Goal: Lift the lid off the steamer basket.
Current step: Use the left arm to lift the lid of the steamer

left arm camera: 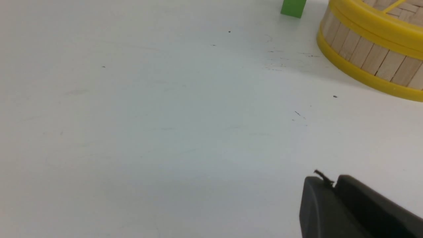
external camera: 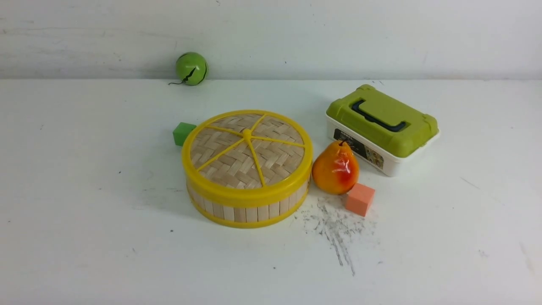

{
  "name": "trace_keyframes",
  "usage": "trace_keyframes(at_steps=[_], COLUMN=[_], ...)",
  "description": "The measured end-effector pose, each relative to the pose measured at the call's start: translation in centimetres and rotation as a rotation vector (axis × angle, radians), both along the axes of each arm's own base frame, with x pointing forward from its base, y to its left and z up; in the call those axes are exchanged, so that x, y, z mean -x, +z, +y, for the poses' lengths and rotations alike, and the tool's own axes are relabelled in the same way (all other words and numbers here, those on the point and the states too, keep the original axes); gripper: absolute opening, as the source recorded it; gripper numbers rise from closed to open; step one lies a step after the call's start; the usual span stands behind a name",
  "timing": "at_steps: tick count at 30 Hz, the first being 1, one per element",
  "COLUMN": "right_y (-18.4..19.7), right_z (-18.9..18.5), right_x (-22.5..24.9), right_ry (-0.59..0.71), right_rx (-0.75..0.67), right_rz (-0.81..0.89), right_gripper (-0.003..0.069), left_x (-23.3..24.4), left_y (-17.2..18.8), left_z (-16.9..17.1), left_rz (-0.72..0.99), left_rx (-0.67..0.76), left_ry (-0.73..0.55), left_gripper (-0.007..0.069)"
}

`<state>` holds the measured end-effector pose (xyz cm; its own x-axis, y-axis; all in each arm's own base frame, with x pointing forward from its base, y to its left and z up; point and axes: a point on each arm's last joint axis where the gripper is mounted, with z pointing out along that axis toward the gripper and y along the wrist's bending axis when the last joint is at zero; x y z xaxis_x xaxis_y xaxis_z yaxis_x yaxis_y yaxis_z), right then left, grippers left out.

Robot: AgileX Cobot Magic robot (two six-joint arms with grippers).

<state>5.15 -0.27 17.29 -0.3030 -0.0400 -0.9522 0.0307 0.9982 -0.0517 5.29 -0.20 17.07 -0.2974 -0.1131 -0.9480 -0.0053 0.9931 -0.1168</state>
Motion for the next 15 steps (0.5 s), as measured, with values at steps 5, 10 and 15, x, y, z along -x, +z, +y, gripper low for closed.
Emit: trace_keyframes(at_steps=[5,10,15], right_y=[0.0,0.0,0.0], right_z=[0.0,0.0,0.0], right_x=[0.0,0.0,0.0], right_ry=[0.0,0.0,0.0], right_rx=[0.0,0.0,0.0], right_rz=[0.0,0.0,0.0], right_gripper=[0.024,0.024,0.024], left_x=[0.0,0.0,-0.3], left_y=[0.0,0.1,1.6], left_z=[0.0,0.0,0.0], left_rz=[0.0,-0.011,-0.18], left_rx=[0.0,0.0,0.004], left_ry=[0.0,0.0,0.005], left_gripper=[0.0062,0.0066,0.0072])
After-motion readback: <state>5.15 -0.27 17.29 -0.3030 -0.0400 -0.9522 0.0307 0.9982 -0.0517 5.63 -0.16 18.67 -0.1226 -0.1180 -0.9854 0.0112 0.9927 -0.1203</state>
